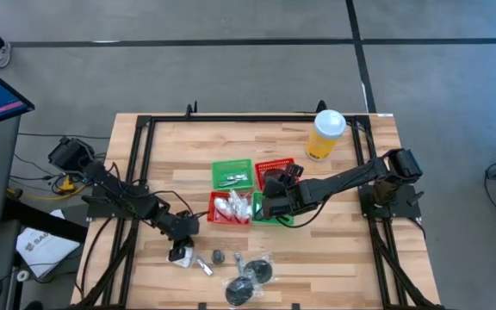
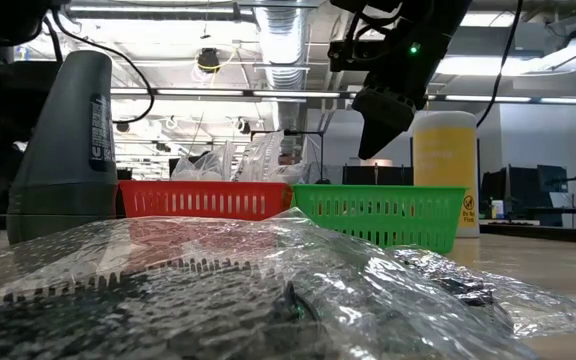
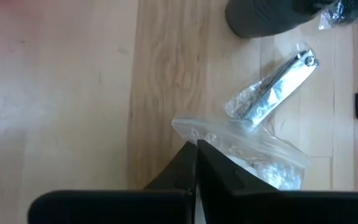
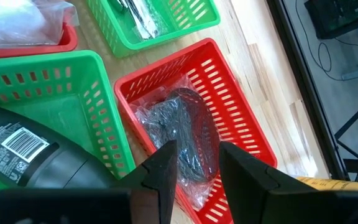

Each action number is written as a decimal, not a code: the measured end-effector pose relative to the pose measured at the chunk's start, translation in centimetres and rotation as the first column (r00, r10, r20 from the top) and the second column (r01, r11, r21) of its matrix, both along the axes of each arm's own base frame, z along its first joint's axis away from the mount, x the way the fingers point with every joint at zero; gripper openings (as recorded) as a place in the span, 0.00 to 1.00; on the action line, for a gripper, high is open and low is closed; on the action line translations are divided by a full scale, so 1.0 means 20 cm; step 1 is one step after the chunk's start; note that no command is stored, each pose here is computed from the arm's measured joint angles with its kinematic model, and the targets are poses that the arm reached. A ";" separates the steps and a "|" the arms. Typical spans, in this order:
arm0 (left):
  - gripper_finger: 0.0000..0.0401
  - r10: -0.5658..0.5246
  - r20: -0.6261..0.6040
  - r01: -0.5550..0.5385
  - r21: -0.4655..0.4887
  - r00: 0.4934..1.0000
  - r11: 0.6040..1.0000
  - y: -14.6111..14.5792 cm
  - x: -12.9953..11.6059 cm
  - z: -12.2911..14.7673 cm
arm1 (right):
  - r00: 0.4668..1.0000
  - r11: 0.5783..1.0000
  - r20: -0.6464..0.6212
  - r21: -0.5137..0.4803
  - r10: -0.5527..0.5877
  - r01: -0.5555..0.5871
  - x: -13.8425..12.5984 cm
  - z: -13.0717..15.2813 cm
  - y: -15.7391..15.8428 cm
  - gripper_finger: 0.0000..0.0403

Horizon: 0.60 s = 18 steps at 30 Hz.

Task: Pick & Place Travel size toiletries
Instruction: Put the white cotton pack into the left red basket

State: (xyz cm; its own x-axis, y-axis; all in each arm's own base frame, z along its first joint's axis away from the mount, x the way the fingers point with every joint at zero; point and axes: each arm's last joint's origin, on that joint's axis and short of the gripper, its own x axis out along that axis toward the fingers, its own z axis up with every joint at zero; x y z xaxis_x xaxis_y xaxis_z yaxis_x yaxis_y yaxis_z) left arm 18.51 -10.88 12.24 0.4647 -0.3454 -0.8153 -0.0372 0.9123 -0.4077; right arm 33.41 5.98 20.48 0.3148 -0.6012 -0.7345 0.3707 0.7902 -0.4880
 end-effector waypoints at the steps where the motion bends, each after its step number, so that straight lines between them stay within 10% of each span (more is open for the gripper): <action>1: 0.00 0.004 0.002 -0.004 0.003 1.000 1.000 0.00 0.00 0.00 | 1.000 1.000 0.000 0.000 0.000 0.000 0.00 0.00 0.00 0.27; 18: 0.00 -0.010 0.391 -0.039 0.116 0.920 0.993 0.07 -0.04 0.28 | 1.000 1.000 0.000 0.001 0.000 0.000 0.00 0.00 0.00 0.27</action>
